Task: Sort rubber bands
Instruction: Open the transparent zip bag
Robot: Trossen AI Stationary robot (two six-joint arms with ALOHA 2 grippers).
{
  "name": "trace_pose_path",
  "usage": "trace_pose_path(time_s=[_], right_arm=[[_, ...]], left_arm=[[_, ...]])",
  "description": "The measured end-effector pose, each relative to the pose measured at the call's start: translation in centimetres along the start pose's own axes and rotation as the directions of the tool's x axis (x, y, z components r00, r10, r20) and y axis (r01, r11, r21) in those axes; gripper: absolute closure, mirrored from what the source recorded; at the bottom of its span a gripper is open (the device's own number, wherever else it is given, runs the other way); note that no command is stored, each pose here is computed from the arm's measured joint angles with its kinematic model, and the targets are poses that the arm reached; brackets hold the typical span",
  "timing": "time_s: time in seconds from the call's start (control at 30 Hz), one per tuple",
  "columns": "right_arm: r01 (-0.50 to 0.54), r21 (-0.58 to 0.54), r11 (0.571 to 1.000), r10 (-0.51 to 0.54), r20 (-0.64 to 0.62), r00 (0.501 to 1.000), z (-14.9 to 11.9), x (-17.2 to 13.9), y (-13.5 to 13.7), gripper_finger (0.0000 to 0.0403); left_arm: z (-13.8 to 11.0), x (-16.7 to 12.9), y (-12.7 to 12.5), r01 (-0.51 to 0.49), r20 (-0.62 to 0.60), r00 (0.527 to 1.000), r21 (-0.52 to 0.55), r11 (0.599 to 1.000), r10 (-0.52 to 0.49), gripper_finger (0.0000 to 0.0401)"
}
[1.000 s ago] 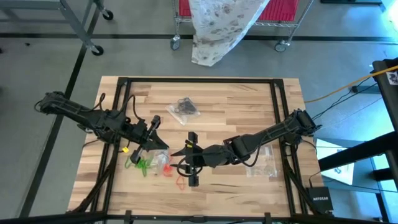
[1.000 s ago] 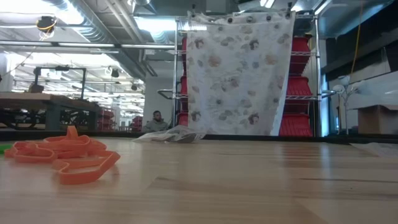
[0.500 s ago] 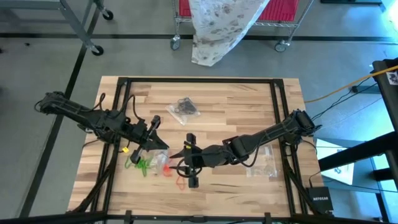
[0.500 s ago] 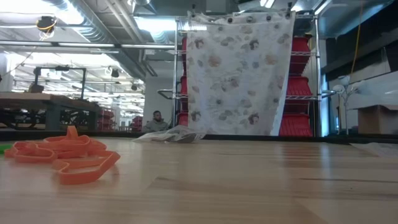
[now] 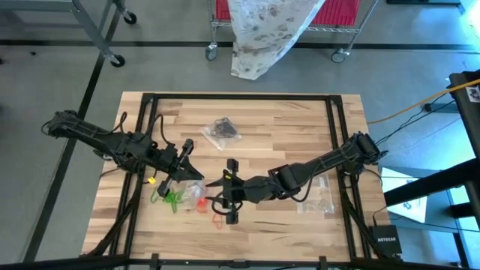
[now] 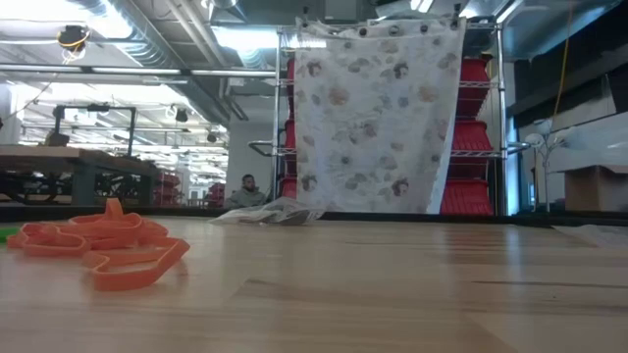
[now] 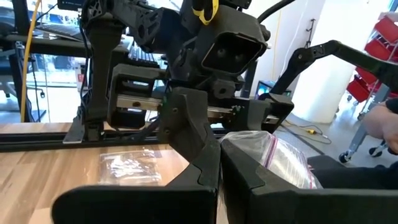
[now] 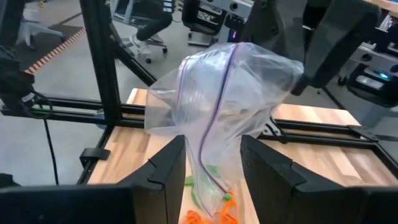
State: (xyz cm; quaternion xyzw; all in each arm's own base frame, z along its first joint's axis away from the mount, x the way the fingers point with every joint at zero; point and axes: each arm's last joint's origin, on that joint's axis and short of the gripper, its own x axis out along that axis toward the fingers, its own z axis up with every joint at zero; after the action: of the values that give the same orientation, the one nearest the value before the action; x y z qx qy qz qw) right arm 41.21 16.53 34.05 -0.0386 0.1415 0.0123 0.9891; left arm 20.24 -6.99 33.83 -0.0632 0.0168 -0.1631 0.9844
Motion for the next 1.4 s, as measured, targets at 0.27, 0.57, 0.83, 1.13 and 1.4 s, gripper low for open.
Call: trace_pose_path(time_s=[0.27,0.57,0.83,1.13,1.4], right_arm=[[0.077,-0.023,0.997,-0.077,0.001,0.997,0.0,-0.1,-0.2,0.0256],[0.03,-0.039,0.999,-0.029,0.021,0.999,0.3,-0.1,-0.1,0.0256],[0.018,-0.046,0.999,-0.019,-0.011,1.0,0.7,-1.2,-0.3,0.0256],[-0.088,0.02,0.996,0.088,0.024,0.996,1.5,-1.9,-0.1,0.0256],[-0.053,0.015,0.998,0.052,0.032,0.998,1.0,-1.1,0.1,0.0256]], left_arm=[[0.0,0.0,0.0,-0.001,-0.003,1.0,0.0,1.0,0.001,0.0401],[0.0,0.0,0.0,0.0,-0.001,1.0,0.0,1.0,0.0,0.0401],[0.0,0.0,0.0,-0.001,-0.003,1.0,0.0,1.0,0.001,0.0401],[0.0,0.0,0.0,0.0,0.003,1.0,0.003,1.0,0.0,0.0401],[0.0,0.0,0.0,0.0,0.005,1.0,0.0,1.0,0.0,0.0401]])
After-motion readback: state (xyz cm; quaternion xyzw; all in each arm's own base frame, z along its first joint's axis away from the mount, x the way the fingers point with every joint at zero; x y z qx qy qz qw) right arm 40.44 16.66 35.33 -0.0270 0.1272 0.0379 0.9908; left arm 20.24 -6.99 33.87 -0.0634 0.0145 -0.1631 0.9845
